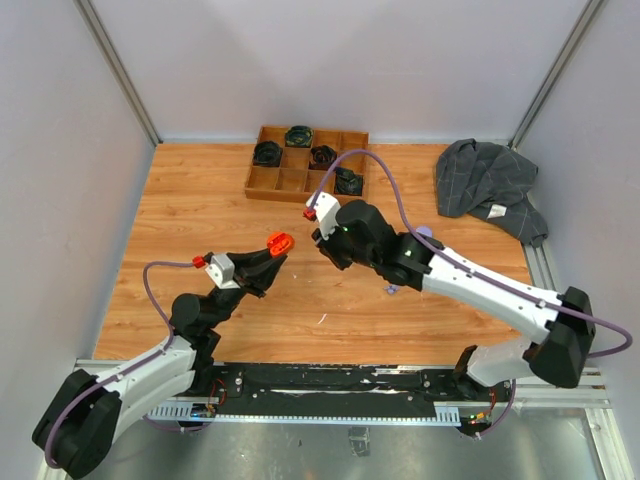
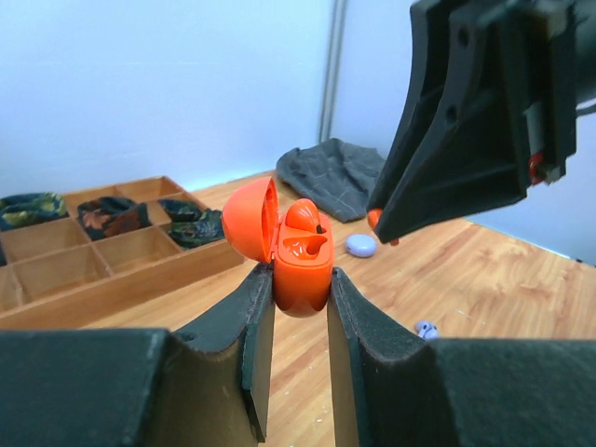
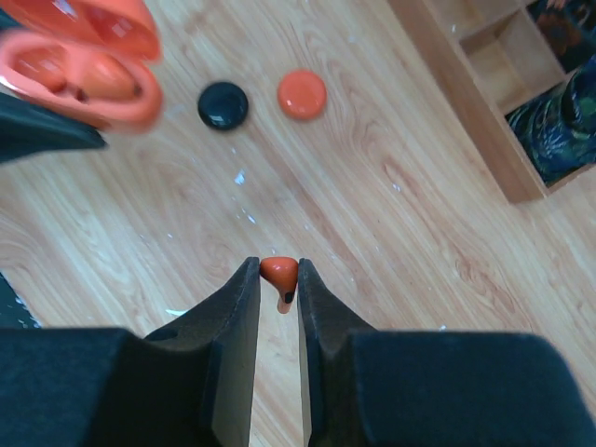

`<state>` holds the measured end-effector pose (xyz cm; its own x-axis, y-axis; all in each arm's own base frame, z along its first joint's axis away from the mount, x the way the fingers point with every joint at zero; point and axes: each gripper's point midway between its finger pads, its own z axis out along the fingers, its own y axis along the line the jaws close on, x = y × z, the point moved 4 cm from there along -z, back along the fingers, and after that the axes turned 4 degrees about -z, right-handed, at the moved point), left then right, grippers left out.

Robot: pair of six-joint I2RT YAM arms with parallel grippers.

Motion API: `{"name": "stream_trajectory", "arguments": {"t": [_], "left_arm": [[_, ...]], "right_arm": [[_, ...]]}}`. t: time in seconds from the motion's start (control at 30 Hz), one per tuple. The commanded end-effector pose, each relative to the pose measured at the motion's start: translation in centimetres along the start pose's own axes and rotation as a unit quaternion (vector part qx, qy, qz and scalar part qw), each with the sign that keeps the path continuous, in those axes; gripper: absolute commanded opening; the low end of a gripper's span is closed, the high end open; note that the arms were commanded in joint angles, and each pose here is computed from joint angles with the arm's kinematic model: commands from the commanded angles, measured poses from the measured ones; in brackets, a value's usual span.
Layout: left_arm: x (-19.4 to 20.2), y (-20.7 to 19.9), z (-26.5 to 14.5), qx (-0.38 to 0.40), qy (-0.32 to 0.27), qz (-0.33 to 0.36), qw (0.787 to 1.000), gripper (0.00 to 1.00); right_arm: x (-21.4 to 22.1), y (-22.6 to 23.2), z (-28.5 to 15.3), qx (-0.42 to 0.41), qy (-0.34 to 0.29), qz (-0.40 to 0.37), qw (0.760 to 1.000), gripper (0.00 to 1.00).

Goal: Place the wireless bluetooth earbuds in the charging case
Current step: Pick up the earbud from the center of the board, then place the earbud in the charging case.

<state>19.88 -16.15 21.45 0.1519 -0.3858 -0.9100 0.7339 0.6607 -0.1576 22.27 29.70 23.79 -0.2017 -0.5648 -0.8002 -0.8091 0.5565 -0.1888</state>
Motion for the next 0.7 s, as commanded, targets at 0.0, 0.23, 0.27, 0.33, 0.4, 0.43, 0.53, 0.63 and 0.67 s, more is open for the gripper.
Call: {"name": "stream_trajectory", "arguments": {"t": [0.0, 0.23, 0.27, 0.33, 0.4, 0.43, 0.53, 0.63, 0.67], "left_arm": [[2.6, -1.3, -2.5, 0.051, 0.024, 0.013, 0.998, 0.01], [2.6, -2.1, -2.4, 0.086, 0.029, 0.019, 0.996, 0.01], [2.7, -2.2, -2.4, 0.09, 0.031, 0.018, 0.995, 0.01], [2.7, -2.4, -2.4, 0.096, 0.032, 0.019, 0.995, 0.02], [2.8, -2.6, -2.3, 0.103, 0.035, 0.018, 0.994, 0.02], [2.8, -2.6, -2.3, 0.106, 0.035, 0.017, 0.994, 0.02], [2.8, -2.8, -2.3, 0.113, 0.036, 0.016, 0.993, 0.02], [2.7, -2.9, -2.2, 0.115, 0.036, 0.015, 0.993, 0.02], [2.7, -2.9, -2.3, 0.116, 0.035, 0.016, 0.993, 0.02]], "right_arm": [[-3.3, 1.2, -2.0, 0.005, -0.099, 0.023, 0.995, 0.18], [-6.3, 3.4, -4.5, -0.02, -0.211, 0.028, 0.977, 0.18], [-6.5, 3.7, -4.7, -0.025, -0.224, 0.029, 0.974, 0.18], [-7.0, 4.4, -4.9, -0.036, -0.249, 0.029, 0.967, 0.18], [-7.4, 5.1, -5.0, -0.046, -0.269, 0.029, 0.962, 0.18], [-7.5, 5.4, -5.0, -0.05, -0.276, 0.028, 0.959, 0.18], [-7.8, 6.0, -4.8, -0.059, -0.294, 0.026, 0.954, 0.18], [-7.9, 6.5, -4.4, -0.067, -0.297, 0.024, 0.952, 0.18], [-7.9, 6.7, -4.2, -0.07, -0.298, 0.023, 0.952, 0.18]]}}
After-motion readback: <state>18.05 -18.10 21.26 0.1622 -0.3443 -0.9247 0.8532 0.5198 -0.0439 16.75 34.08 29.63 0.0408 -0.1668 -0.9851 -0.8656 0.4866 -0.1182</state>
